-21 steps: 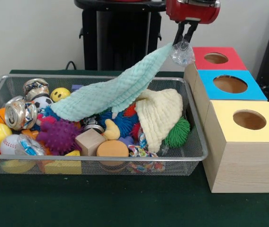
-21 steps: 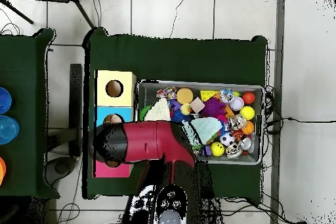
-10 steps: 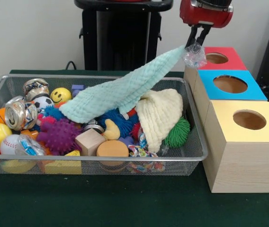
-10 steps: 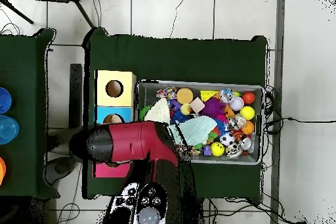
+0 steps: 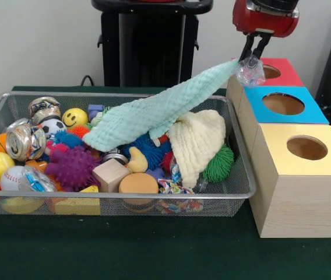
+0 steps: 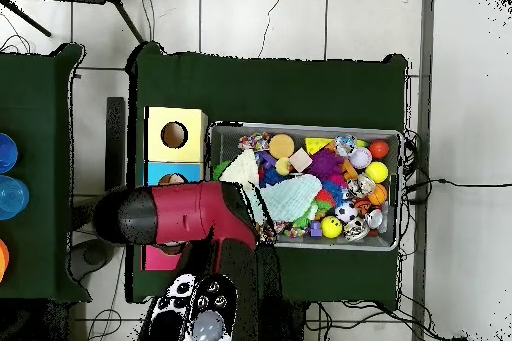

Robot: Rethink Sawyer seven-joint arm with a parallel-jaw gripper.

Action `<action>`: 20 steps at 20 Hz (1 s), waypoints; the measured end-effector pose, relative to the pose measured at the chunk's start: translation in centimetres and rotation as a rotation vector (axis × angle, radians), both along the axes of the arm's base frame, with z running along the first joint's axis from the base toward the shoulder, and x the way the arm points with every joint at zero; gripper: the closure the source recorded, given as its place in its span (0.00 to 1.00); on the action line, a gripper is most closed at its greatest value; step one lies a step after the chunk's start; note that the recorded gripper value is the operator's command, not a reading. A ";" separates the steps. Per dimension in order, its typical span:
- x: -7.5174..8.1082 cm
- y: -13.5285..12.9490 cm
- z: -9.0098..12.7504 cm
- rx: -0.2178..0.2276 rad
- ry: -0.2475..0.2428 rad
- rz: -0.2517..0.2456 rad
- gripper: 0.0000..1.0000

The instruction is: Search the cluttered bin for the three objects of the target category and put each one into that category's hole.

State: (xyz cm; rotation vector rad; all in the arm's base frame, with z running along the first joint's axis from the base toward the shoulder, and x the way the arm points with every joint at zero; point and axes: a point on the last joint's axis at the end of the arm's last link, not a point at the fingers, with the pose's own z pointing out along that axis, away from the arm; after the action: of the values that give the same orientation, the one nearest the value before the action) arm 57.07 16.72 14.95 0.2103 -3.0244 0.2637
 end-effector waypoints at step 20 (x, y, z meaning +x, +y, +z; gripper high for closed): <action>1.7 3.9 -0.2 0.005 -0.041 -0.014 1.00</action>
State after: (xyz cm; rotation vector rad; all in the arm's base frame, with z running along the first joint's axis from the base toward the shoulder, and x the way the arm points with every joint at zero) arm 58.74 20.60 14.77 0.1864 -3.0664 0.2629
